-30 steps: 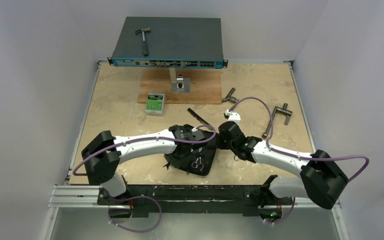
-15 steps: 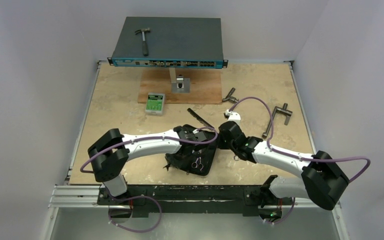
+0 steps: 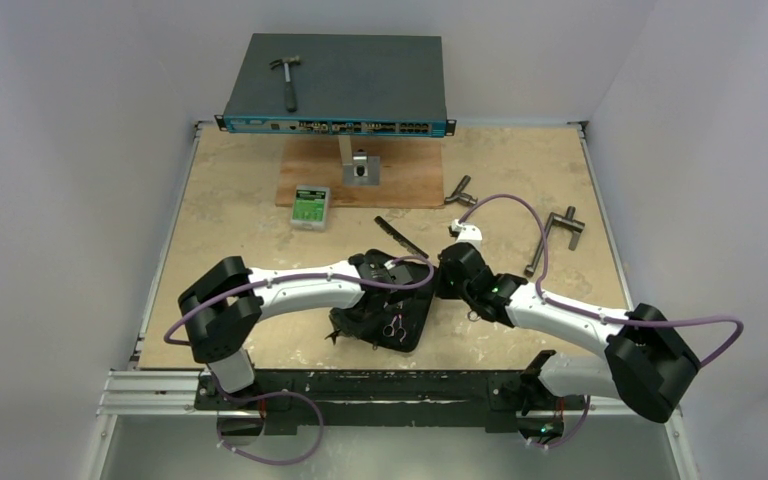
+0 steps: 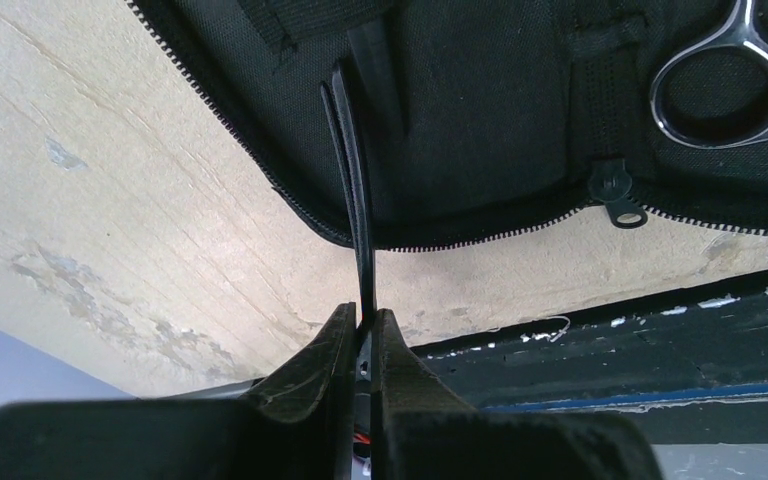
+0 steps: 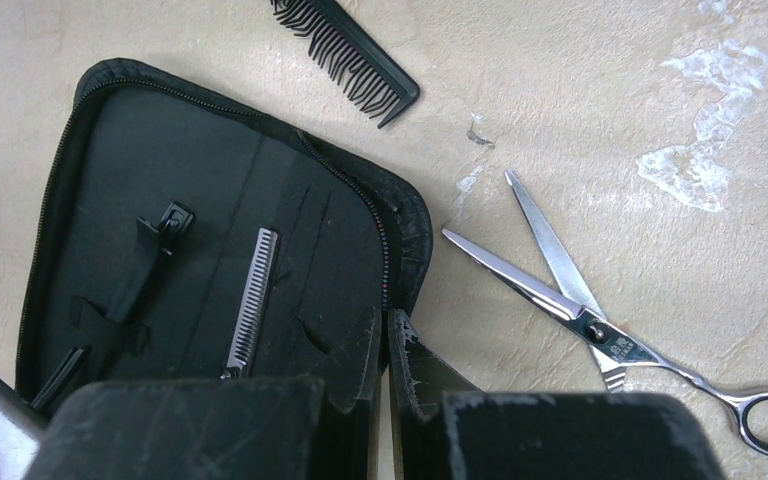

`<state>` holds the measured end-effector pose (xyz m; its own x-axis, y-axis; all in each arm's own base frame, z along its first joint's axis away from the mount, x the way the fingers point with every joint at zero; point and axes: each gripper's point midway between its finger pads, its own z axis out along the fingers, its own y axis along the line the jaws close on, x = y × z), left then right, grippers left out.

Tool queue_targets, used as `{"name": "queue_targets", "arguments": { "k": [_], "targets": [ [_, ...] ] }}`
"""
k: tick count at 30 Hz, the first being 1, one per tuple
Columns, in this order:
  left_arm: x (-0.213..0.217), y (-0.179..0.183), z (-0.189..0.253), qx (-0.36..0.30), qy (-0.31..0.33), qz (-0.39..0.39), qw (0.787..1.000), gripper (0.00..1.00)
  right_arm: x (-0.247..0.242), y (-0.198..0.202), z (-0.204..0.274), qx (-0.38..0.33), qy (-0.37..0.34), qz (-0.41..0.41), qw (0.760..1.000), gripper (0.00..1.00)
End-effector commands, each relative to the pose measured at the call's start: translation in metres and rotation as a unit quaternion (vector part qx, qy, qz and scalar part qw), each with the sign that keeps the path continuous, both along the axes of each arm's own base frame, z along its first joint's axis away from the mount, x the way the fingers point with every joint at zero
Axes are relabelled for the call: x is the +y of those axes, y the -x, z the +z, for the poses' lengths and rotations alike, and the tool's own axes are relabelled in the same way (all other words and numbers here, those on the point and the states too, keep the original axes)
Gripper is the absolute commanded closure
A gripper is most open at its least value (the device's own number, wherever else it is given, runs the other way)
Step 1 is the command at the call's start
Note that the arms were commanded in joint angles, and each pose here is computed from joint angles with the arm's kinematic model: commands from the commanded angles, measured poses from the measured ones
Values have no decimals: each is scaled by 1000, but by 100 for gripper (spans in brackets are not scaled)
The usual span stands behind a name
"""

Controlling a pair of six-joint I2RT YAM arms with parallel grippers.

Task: Sort the hair-cutting tools
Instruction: Place the haircut tool in the hairdressing tool bag.

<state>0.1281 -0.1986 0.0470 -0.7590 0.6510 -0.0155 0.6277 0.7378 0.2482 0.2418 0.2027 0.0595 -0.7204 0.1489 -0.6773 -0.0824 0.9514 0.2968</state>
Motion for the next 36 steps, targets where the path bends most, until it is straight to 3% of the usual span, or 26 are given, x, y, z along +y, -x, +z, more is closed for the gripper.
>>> {"name": "queue_targets", "arguments": {
  "k": [1,24,36],
  "targets": [
    [-4,-1,-3,2,9,11,1000,100,4,-3,9,-17,-12,6,1000,100],
    [-31,-25,-12,1,69,41,997,100,1,2,0,-10,-3,14,1000,100],
    [-41,-35,-16,19,131,67,989,100,0,3,-9,2,16,22,1000,100]
  ]
}}
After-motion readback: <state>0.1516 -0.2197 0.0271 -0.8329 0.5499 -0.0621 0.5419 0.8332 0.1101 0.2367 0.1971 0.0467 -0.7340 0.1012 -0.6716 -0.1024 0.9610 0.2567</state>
